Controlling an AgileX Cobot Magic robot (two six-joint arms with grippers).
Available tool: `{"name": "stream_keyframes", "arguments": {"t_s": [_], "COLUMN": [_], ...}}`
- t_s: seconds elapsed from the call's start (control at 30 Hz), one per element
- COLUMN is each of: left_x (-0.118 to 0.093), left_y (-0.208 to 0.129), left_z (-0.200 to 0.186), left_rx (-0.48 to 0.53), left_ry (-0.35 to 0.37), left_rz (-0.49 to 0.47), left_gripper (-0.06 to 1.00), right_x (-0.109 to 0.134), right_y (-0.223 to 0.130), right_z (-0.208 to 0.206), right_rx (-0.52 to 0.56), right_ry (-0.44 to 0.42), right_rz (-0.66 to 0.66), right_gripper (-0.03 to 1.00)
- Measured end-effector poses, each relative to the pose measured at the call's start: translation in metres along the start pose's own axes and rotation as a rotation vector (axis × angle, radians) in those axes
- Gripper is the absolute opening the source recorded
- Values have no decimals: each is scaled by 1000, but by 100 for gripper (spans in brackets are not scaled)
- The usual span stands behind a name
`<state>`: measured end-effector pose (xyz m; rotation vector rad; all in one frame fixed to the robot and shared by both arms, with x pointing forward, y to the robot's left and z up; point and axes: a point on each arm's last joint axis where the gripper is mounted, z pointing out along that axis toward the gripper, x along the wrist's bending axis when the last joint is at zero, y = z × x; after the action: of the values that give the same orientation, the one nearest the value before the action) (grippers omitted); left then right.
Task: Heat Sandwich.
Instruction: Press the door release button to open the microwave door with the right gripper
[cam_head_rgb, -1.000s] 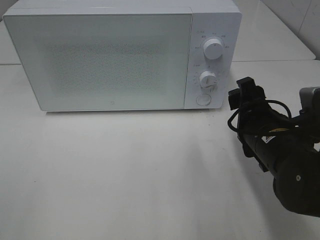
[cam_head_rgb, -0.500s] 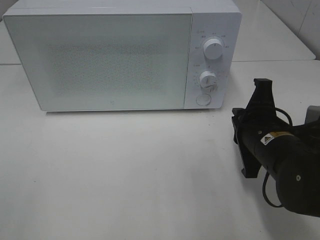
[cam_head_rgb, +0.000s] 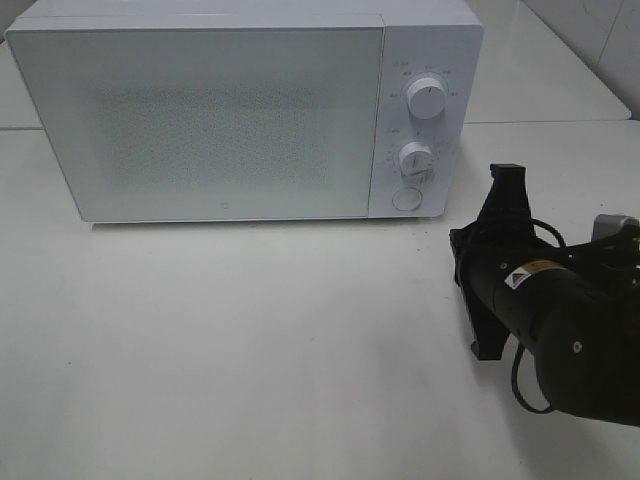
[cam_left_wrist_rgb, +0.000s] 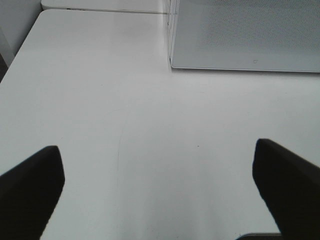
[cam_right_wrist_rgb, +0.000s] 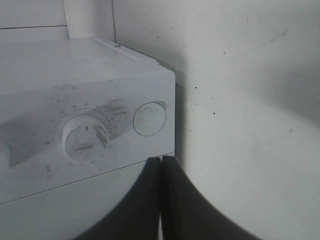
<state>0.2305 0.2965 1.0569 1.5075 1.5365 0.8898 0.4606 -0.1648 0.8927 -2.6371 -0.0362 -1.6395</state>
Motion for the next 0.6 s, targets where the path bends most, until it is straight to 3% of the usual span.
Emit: {"name": "stream_keyframes", "arguments": {"t_s": [0.6], "left_x": [0], "left_y": [0], "left_z": [0], "left_rx": [0], "left_ry": [0], "left_rz": [0], "left_gripper": [97], "right_x": [14], "right_y": [-6], "right_z": [62], "right_rx": [49], "right_ry": [2], "right_rz": [-10], "right_gripper": [1]}}
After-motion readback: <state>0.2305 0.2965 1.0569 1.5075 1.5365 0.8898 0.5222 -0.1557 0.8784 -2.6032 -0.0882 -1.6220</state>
